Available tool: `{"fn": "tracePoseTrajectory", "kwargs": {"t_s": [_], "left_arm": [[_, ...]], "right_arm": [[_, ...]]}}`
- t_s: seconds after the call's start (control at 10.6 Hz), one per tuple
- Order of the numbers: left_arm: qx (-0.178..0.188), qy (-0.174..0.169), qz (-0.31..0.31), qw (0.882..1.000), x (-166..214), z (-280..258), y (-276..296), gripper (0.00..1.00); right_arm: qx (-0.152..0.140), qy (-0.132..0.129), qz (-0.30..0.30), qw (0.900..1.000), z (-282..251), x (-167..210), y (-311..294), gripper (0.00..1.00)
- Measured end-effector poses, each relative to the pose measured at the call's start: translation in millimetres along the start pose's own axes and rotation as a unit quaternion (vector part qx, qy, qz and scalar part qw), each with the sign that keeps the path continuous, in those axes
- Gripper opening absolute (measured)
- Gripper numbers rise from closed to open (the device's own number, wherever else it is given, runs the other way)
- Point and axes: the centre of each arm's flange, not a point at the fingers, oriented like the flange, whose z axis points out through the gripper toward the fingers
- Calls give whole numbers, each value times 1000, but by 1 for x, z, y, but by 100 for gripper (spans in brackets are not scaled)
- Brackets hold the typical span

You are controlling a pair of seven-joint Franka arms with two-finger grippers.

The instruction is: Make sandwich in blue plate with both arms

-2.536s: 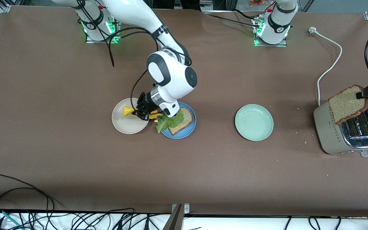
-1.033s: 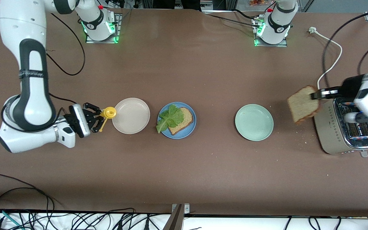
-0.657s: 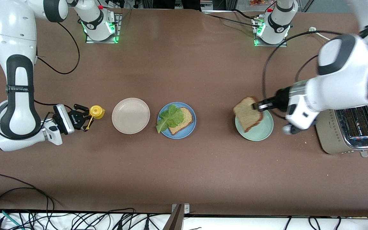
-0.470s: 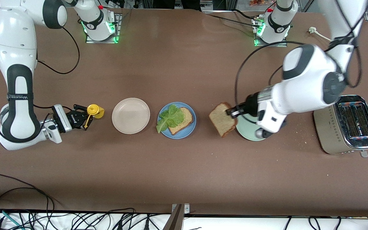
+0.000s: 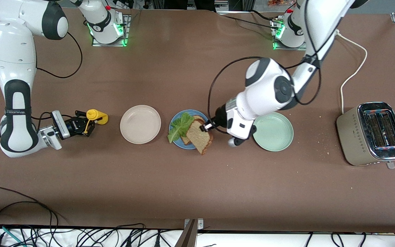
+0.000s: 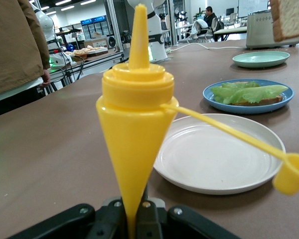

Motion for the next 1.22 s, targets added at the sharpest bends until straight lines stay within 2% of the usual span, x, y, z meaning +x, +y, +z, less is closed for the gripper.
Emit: {"fn": "tracePoseTrajectory", "kwargs": {"t_s": [0.19,0.38,0.56,0.66,0.75,0.85,1.03,1.22], "left_arm": [[-19,11,6,1000,-32,40,-7,8],[-27,15,11,999,-49,62,-12,8],[-44,23,9,999,-51,86,-20,8],[-41,23,6,999,-51,97,-27,8],[-37,22,5,999,-50,103,-33,8],[-33,20,5,999,-51,108,-36,8],[-28,18,5,999,-53,113,-40,8],[-13,15,2,1000,-53,123,-53,8]], "right_arm": [[-13,22,-8,1000,11,-14,3,4],[-14,31,-7,999,18,-25,3,4],[-14,31,-7,999,18,-26,3,10],[-15,31,-7,999,18,-26,3,19],[-15,30,-6,999,18,-27,3,22],[-16,29,-6,999,18,-27,3,29],[-19,27,-6,999,14,-28,2,57],[-25,17,27,999,-1,-20,1,85]]}}
